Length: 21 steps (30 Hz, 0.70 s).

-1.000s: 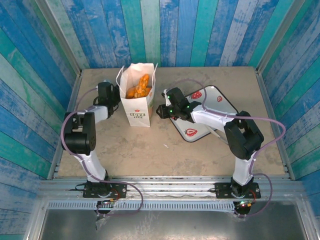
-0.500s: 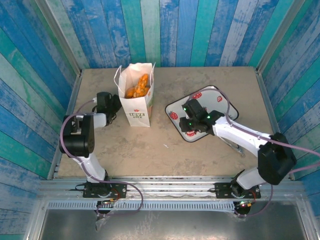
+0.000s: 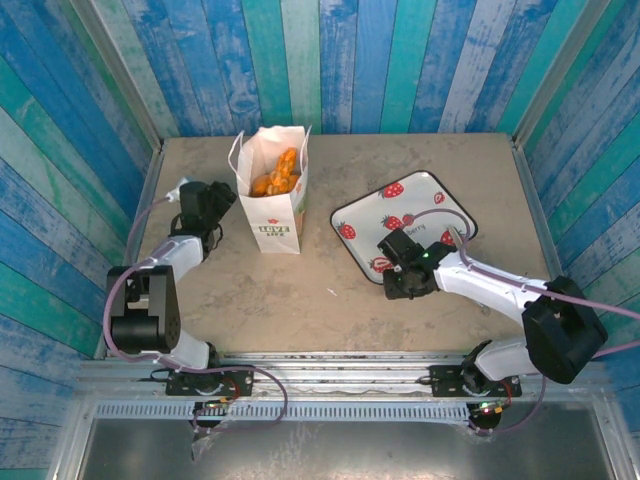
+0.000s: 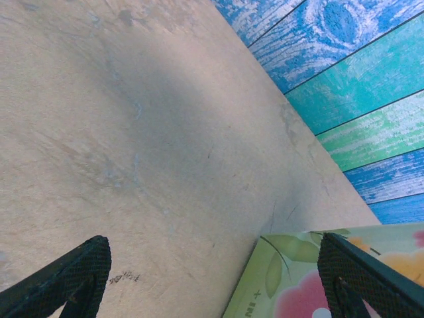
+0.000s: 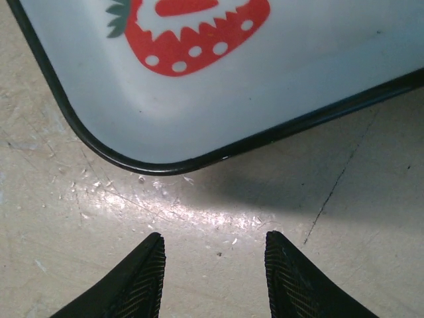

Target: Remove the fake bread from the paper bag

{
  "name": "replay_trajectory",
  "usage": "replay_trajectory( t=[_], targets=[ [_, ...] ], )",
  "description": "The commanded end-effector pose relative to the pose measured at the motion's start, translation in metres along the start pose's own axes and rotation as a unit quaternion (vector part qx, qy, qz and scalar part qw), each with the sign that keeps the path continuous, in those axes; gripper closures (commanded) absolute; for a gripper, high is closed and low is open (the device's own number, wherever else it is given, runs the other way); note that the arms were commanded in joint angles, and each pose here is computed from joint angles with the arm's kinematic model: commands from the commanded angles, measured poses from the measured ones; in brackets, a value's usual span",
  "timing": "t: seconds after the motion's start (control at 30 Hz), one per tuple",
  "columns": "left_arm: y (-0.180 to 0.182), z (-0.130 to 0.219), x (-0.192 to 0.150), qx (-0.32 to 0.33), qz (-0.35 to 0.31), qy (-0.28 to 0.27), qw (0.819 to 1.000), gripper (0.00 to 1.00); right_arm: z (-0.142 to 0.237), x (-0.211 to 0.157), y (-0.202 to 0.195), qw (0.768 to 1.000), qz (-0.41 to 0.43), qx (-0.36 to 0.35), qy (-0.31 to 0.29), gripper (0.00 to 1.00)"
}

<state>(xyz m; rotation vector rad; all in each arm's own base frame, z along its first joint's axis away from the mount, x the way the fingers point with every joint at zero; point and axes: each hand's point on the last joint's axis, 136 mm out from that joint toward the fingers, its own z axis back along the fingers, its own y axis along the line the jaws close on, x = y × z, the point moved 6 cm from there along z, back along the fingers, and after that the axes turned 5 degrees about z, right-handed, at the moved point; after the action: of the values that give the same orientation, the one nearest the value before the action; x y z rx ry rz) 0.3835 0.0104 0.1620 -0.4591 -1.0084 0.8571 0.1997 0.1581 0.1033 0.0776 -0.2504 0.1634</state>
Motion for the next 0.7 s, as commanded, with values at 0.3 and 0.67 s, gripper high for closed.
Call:
replay_trajectory(
  t=[0.3, 0.67],
  targets=[
    [-0.005, 0.019, 0.009, -0.008, -0.009, -0.022, 1.000, 0.14, -0.027, 0.018, -0.004, 0.999, -0.015, -0.034, 0.017, 0.54],
    [-0.005, 0.026, 0.013, -0.003, -0.008, -0.037, 0.999, 0.13, -0.033, 0.043, -0.004, 1.000, -0.021, -0.008, -0.002, 0.55]
  ],
)
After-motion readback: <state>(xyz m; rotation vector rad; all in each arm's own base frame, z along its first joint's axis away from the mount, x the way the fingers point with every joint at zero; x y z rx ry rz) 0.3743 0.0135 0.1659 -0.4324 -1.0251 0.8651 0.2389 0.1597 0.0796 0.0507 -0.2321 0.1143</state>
